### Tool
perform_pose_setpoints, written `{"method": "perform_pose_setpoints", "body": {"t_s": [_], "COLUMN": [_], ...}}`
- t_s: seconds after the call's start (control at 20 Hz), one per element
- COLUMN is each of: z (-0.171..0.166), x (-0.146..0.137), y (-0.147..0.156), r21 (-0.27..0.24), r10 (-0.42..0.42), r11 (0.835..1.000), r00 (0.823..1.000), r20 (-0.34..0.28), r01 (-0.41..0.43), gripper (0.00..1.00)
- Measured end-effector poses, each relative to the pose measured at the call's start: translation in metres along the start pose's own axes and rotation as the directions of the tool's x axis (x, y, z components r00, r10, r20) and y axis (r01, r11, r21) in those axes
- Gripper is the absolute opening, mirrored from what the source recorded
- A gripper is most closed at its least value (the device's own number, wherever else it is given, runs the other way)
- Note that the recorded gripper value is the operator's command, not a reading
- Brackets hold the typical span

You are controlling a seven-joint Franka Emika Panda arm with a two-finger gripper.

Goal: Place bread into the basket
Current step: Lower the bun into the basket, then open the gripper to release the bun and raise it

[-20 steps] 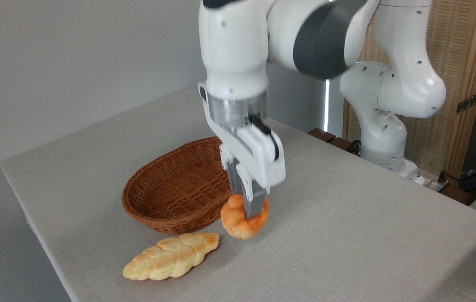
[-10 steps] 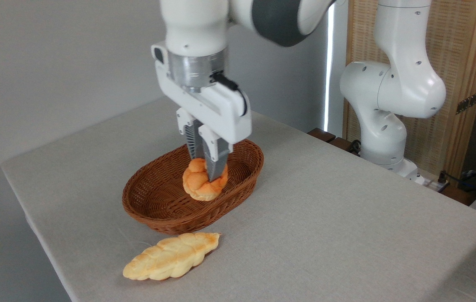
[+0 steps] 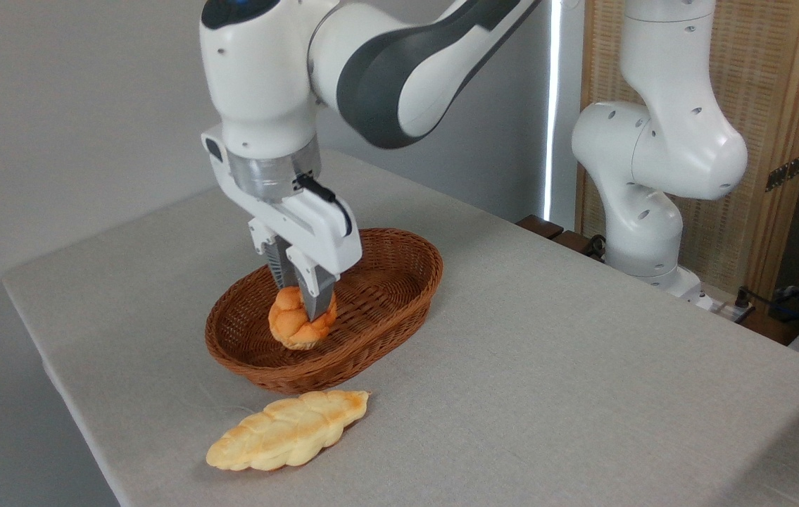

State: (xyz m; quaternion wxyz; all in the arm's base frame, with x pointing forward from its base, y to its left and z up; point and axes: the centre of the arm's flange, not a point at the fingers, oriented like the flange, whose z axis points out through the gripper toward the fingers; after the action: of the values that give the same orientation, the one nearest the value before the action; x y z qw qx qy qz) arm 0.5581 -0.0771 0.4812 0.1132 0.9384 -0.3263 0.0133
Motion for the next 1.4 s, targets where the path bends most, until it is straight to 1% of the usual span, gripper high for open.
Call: {"method": "perform_pose_setpoints", "body": {"t_s": [0.2,1.05,1.15,1.25,1.4], "z": [0.012,0.014,0.005,-0.016,-0.035], "x": [0.007,0.01,0.012,0.012,0.01], "y": [0.001,0.006,0.01,0.016,0.019], "r21": [-0.003,-0.005,0.005,0.03,0.052], "r10": [-0.007,0.003,0.01,0.019,0.022], "r11": [1.0,1.0,1.0,0.999,0.998], "r00": [1.0,1.0,1.0,0.999,0.997], "r20": [0.003,0.005,-0.009,-0.04,-0.069], "r01": [0.007,-0.003,-0.01,-0.018,-0.018], "gripper": [1.0,1.0,1.0,1.0,1.0]}}
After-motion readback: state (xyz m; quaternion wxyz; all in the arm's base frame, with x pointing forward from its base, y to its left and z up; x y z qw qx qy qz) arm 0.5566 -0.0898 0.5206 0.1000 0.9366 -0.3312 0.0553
